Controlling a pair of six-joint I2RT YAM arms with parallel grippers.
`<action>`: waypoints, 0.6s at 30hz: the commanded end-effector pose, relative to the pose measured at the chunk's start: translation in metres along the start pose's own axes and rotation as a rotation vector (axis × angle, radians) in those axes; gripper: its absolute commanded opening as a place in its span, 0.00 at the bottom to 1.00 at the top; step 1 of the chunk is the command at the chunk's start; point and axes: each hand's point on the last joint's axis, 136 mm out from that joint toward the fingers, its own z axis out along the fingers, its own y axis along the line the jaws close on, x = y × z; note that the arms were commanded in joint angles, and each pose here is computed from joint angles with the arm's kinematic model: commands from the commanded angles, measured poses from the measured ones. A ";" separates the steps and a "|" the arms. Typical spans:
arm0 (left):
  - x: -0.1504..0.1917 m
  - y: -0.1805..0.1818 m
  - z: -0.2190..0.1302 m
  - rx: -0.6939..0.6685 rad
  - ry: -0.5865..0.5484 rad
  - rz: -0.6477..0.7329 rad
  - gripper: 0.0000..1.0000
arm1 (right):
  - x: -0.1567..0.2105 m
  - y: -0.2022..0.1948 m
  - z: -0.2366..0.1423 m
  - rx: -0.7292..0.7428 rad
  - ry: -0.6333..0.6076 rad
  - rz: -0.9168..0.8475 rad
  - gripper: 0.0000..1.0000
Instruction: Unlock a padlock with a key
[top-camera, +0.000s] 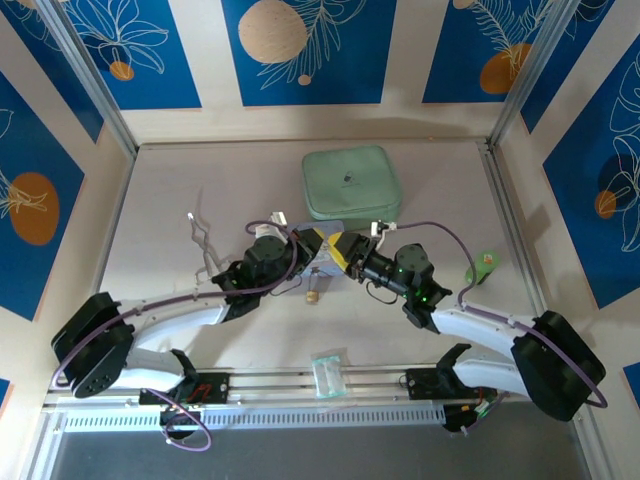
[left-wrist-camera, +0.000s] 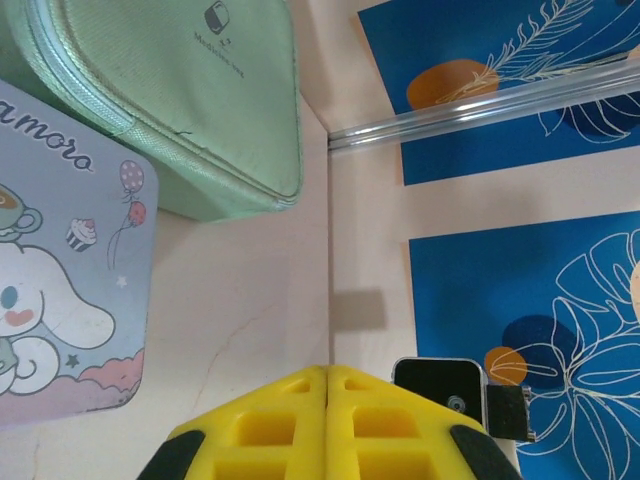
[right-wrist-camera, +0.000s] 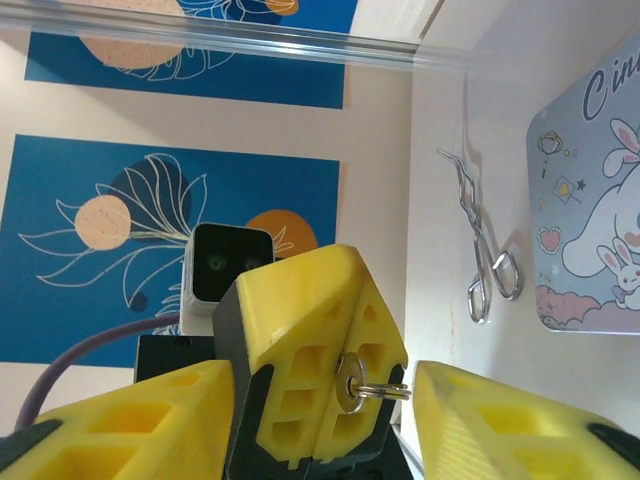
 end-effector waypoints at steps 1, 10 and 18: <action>-0.008 -0.031 0.003 0.097 -0.021 -0.053 0.00 | -0.003 0.004 0.003 -0.050 -0.013 0.035 0.46; -0.006 -0.033 0.004 0.110 -0.012 -0.076 0.00 | -0.001 0.005 0.009 -0.082 0.008 0.035 0.27; -0.005 -0.031 0.005 0.100 -0.009 -0.063 0.00 | 0.002 0.006 0.010 -0.087 0.012 0.021 0.18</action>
